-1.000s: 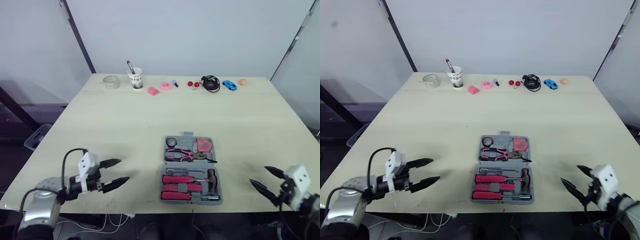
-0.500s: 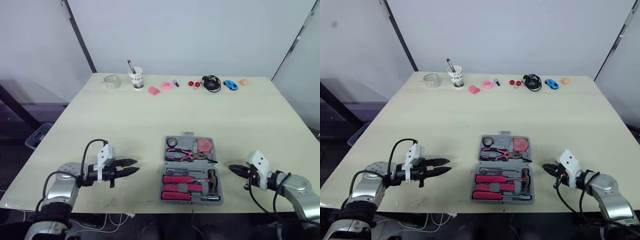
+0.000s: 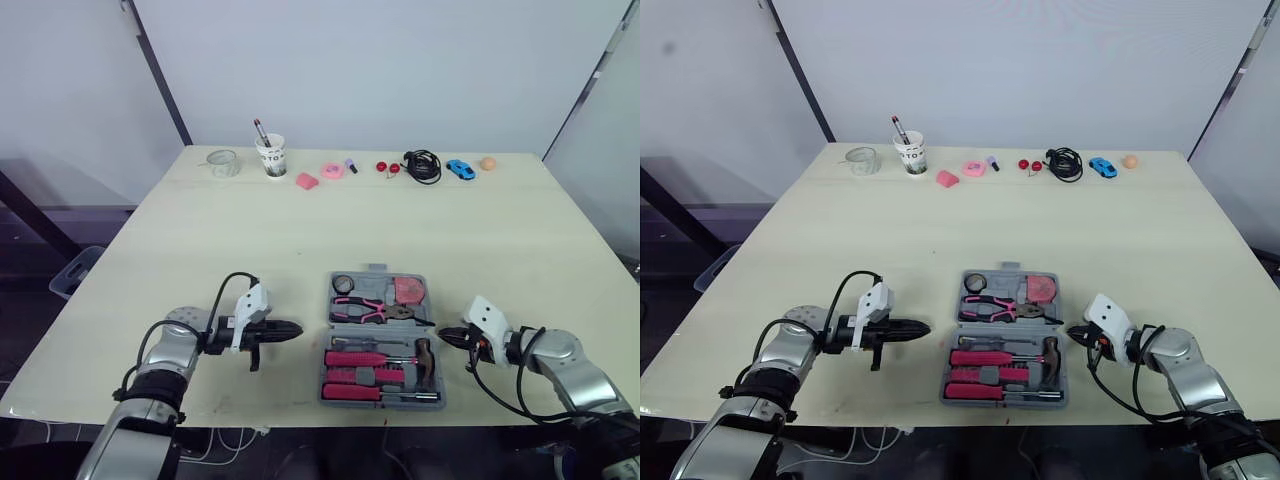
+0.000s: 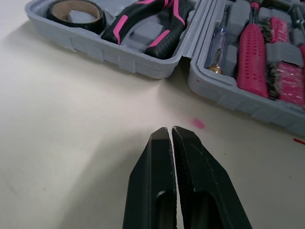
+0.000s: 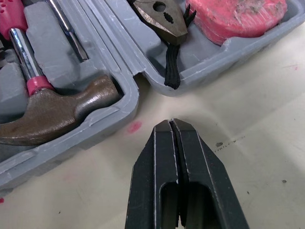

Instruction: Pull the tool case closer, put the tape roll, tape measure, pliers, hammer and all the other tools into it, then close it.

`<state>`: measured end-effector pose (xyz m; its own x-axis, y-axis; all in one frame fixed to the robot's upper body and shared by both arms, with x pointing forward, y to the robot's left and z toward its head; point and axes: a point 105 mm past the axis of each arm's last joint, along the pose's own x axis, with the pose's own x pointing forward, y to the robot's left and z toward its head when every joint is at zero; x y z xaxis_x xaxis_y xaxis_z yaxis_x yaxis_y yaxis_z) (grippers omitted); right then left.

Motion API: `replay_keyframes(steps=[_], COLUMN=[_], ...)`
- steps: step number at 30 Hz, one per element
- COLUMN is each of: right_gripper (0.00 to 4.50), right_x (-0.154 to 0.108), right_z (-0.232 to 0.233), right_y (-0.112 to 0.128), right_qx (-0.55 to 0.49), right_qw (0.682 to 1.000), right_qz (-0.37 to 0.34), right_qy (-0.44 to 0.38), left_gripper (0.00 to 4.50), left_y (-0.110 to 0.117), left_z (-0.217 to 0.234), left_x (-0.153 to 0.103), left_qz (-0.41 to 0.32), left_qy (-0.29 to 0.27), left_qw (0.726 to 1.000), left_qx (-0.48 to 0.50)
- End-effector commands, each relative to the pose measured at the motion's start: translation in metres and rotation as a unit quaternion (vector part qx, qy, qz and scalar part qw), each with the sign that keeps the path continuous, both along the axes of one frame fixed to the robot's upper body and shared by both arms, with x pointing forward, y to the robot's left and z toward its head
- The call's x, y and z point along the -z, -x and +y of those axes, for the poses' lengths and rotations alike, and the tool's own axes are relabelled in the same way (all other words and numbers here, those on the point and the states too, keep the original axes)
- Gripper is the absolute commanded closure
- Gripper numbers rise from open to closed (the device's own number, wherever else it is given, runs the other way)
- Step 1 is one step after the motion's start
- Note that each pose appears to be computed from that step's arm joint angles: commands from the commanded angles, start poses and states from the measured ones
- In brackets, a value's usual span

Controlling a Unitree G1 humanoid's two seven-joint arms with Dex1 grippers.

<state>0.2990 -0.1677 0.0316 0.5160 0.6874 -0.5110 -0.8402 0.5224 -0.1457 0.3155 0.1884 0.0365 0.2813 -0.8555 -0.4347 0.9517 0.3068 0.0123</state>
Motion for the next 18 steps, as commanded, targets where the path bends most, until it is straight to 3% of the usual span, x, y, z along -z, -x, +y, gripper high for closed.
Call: replay_keyframes(steps=[1,18], right_gripper=[4.50,4.50], right_x=[-0.008,-0.003], right_z=[0.005,0.019], right_y=[-0.004,-0.006], right_qx=[-0.009,-0.025], right_qw=[1.000,0.999], right_qz=[-0.018,-0.021], right_qy=[-0.002,-0.007], left_gripper=[4.34,4.34], left_y=[-0.003,-0.009], left_z=[-0.007,-0.026], left_x=[-0.001,0.007], left_qz=[-0.007,0.000], left_qy=[-0.002,-0.005], left_qw=[1.000,0.999], left_qx=[0.016,0.035])
